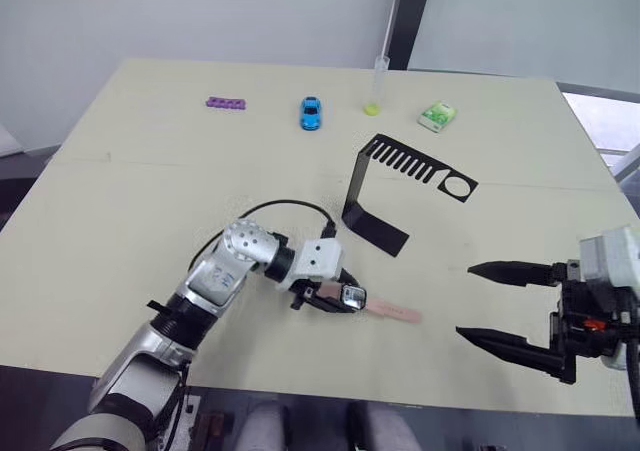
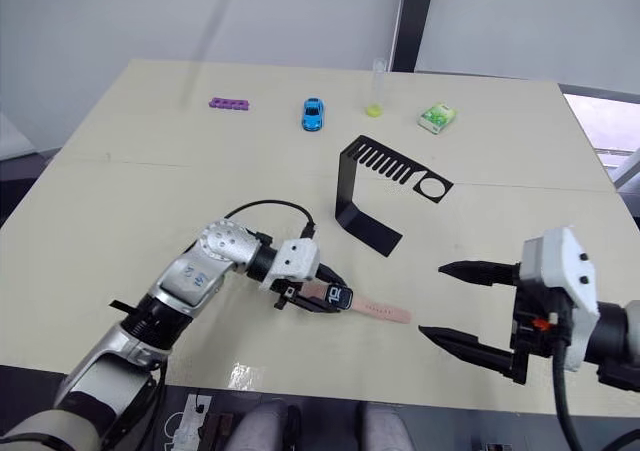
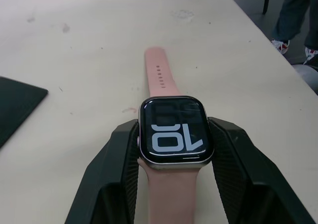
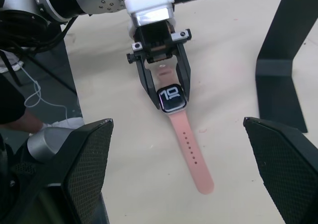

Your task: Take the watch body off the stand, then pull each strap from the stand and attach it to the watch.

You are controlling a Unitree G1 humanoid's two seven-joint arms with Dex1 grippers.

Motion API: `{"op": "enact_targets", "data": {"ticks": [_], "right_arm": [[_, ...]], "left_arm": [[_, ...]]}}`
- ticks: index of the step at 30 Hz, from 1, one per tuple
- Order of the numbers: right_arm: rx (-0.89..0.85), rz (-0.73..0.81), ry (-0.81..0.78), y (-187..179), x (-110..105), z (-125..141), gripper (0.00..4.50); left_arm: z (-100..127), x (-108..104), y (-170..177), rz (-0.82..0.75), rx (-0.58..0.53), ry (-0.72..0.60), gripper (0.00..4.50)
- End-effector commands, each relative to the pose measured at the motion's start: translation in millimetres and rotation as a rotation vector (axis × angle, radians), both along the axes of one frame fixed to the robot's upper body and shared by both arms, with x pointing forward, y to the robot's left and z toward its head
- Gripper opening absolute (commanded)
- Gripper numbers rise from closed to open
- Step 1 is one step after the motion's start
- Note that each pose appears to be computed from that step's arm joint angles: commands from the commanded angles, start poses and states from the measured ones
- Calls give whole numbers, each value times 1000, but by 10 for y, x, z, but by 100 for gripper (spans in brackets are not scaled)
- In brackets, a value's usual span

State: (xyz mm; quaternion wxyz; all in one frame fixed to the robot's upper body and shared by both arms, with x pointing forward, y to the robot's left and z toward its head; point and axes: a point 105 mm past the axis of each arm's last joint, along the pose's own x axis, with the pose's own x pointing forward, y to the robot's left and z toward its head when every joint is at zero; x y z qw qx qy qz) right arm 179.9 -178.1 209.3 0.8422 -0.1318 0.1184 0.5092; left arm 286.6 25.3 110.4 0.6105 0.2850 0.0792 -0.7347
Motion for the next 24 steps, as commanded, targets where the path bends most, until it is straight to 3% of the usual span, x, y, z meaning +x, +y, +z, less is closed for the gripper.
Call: {"op": "enact_targets", "data": {"ticks": [1,4,10,14,19,24], "right_arm": [[-8,12,-37,41,1,-1,445],[-16,7,-42,32,16,-26,445],[-50,-18,-44,-80,19,-61,450],[-68,-61,-52,-254,-3,12,450],[-75,-127,-42,-528,-71,106,450],[-95,-158,-29,-707,-108,164,450]], "left_arm": [[-34,52,-61,46,10,-31,160],[-50,63,-65,71,14,-11,160],[226,31,243,132,-74,116,447],[580,-85,821,117,-109,139,447],[946,-125,1703,275,-68,191,447],[1137,-76,2181,427,-39,138,447]]}}
